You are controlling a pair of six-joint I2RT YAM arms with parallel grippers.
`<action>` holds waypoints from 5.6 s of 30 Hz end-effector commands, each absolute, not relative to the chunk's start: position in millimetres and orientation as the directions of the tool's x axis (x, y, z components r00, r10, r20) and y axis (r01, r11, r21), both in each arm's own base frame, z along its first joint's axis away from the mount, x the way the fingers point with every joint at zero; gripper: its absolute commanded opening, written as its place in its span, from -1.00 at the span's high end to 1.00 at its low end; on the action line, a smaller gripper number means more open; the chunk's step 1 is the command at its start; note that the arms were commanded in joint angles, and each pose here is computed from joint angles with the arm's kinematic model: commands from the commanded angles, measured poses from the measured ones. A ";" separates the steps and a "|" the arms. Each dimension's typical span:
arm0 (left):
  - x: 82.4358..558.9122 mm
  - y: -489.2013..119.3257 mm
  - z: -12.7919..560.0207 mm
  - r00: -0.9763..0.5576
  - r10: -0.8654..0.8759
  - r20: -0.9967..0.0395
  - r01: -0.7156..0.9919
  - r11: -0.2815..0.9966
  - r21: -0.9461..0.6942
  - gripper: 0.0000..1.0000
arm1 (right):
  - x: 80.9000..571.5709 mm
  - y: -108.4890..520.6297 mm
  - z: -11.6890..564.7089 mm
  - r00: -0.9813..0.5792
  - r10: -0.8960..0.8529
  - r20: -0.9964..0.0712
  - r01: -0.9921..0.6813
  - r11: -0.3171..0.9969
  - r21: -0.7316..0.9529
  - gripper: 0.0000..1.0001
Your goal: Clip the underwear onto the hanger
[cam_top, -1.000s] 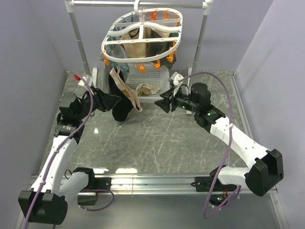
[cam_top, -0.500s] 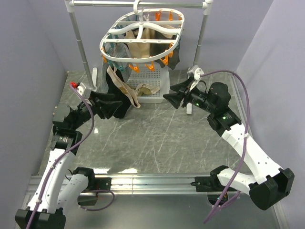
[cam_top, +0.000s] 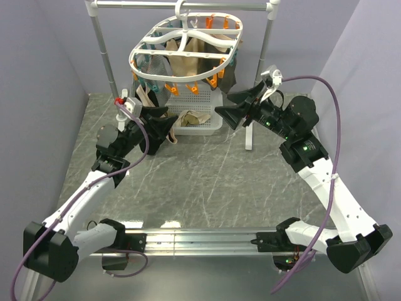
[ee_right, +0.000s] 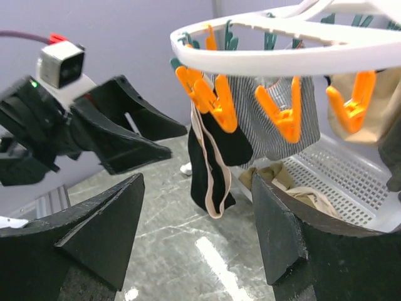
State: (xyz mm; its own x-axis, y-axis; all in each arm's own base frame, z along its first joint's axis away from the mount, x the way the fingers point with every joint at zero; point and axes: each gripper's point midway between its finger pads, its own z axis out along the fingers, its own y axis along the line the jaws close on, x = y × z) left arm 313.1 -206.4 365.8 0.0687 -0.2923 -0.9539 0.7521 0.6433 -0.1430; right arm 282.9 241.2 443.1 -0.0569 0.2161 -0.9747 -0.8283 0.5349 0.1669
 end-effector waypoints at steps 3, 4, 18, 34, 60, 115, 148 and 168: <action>332.0 -203.3 417.4 0.237 -0.378 -0.895 0.716 0.691 -0.102 -0.18 | 277.6 246.7 470.4 -0.028 0.239 -0.971 -0.837 0.526 0.154 -0.51; 332.4 -205.6 418.2 0.241 -0.381 -0.892 0.720 0.686 -0.098 -0.18 | 275.1 248.8 472.7 -0.015 0.235 -0.972 -0.843 0.519 0.139 -0.51; 344.6 -231.3 439.7 0.292 -0.425 -0.857 0.772 0.633 -0.050 -0.09 | 270.4 259.6 481.8 0.055 0.227 -0.972 -0.861 0.503 0.069 -0.50; 343.7 -241.8 443.3 0.312 -0.398 -0.863 0.780 0.625 -0.007 0.44 | 281.8 285.6 489.6 0.118 0.247 -0.962 -0.784 0.618 0.063 -0.44; 333.5 -246.6 441.6 0.303 -0.375 -0.876 0.797 0.604 0.017 0.66 | 330.7 340.1 487.9 0.175 0.224 -0.959 -0.702 0.711 0.038 -0.46; 273.0 -218.1 253.0 0.421 0.702 -0.575 0.855 -0.096 0.509 -0.84 | 362.0 342.3 451.8 0.039 0.156 -0.987 -0.602 0.792 0.102 1.00; 393.4 -237.1 192.2 0.261 0.951 -0.167 0.810 -0.122 0.573 -0.99 | 362.7 340.4 448.5 0.037 0.124 -0.992 -0.586 0.806 0.079 1.00; 424.5 -222.1 171.1 0.239 0.961 -0.140 0.881 -0.154 0.446 -0.99 | 360.0 341.1 442.5 0.018 0.126 -0.992 -0.594 0.799 0.091 1.00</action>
State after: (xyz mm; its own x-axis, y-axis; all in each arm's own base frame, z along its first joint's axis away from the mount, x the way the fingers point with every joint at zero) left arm 419.6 -228.5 158.0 0.2495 0.9613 -0.1172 0.8705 -0.1696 0.4620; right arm 368.1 341.1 438.0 0.0247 0.1240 -0.9920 -0.5796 0.8103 0.0869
